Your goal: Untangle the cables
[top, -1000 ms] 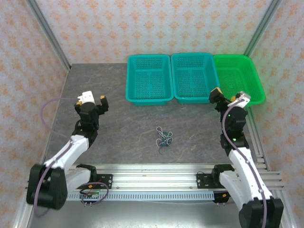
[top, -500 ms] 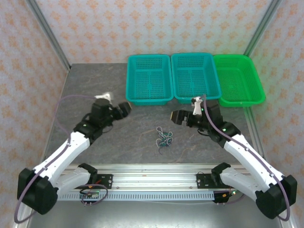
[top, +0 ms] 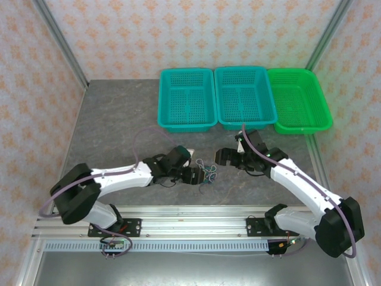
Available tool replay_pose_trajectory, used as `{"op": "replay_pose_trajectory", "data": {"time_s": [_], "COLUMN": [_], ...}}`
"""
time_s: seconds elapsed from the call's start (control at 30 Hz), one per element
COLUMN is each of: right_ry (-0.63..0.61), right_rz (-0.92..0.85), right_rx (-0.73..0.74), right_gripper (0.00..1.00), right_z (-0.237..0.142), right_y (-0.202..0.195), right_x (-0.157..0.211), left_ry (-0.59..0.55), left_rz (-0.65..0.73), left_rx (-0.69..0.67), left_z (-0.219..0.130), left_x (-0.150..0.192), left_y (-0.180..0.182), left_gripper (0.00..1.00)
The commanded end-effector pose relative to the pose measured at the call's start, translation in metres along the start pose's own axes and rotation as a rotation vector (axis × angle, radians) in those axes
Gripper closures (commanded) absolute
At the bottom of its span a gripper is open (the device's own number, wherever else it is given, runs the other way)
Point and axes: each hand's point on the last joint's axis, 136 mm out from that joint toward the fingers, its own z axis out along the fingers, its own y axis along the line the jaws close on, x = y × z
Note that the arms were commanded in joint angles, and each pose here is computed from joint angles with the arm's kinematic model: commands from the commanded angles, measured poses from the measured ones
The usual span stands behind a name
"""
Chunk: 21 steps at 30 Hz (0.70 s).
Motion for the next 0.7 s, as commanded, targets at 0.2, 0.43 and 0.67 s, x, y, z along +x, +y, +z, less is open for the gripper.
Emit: {"op": "replay_pose_trajectory", "data": {"time_s": [0.2, 0.43, 0.67], "right_ry": [0.090, 0.158, 0.131], "right_rz": [0.054, 0.047, 0.110], "right_rx": [-0.027, -0.008, 0.208], "right_gripper": [0.01, 0.34, 1.00], "right_z": [0.044, 0.087, 0.106], "right_y": [0.012, 0.030, -0.012], "right_x": [0.011, 0.025, 0.035], "left_ry": [-0.036, -0.089, -0.216], "left_rz": [0.058, 0.057, 0.003], "left_rx": [0.095, 0.060, -0.085], "left_z": [0.013, -0.004, -0.032], "left_x": [-0.014, -0.012, -0.018], "left_y": [-0.021, -0.009, 0.025], "left_gripper": [1.00, 1.00, 1.00]}}
